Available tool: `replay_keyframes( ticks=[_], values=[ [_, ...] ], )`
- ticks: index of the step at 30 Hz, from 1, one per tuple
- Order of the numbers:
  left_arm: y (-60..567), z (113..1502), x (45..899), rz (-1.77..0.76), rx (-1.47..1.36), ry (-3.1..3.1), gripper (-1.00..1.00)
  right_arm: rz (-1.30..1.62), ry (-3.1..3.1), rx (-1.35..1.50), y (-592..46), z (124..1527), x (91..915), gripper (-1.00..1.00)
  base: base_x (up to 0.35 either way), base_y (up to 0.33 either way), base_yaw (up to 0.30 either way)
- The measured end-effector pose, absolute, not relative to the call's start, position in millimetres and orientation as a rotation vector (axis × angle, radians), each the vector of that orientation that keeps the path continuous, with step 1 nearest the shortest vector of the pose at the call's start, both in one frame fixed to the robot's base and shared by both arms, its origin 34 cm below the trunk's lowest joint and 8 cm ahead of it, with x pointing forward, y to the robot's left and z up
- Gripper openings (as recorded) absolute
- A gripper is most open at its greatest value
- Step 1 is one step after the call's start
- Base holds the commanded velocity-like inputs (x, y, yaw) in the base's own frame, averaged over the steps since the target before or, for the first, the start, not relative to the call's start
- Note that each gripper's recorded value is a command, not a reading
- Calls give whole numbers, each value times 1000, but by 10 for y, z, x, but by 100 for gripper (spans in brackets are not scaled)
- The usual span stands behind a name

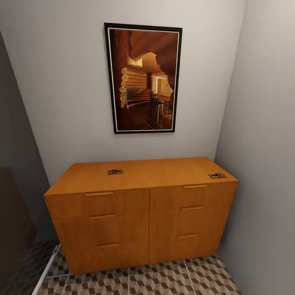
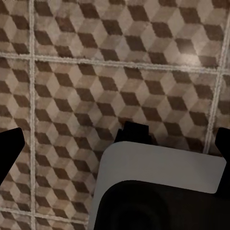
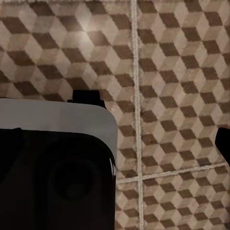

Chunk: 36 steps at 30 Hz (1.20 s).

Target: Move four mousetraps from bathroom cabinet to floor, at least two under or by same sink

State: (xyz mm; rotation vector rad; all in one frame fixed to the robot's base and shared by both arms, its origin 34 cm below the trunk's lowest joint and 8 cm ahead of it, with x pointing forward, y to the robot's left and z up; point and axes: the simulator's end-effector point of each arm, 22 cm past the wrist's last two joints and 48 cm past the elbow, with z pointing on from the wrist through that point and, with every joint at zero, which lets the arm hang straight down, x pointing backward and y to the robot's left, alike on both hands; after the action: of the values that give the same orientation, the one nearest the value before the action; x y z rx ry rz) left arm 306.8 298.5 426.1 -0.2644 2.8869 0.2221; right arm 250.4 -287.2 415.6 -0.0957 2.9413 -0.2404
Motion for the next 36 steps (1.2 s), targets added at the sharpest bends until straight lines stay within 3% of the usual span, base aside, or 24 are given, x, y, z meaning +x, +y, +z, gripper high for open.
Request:
replay_keyframes(
  ticks=[36],
  values=[
    [2977, 4257, 3052, 223, -255, 2896, 100, -245, 2938, -98, -2898, 4159, 2516, 100, 3, 0, 0]
  ],
)
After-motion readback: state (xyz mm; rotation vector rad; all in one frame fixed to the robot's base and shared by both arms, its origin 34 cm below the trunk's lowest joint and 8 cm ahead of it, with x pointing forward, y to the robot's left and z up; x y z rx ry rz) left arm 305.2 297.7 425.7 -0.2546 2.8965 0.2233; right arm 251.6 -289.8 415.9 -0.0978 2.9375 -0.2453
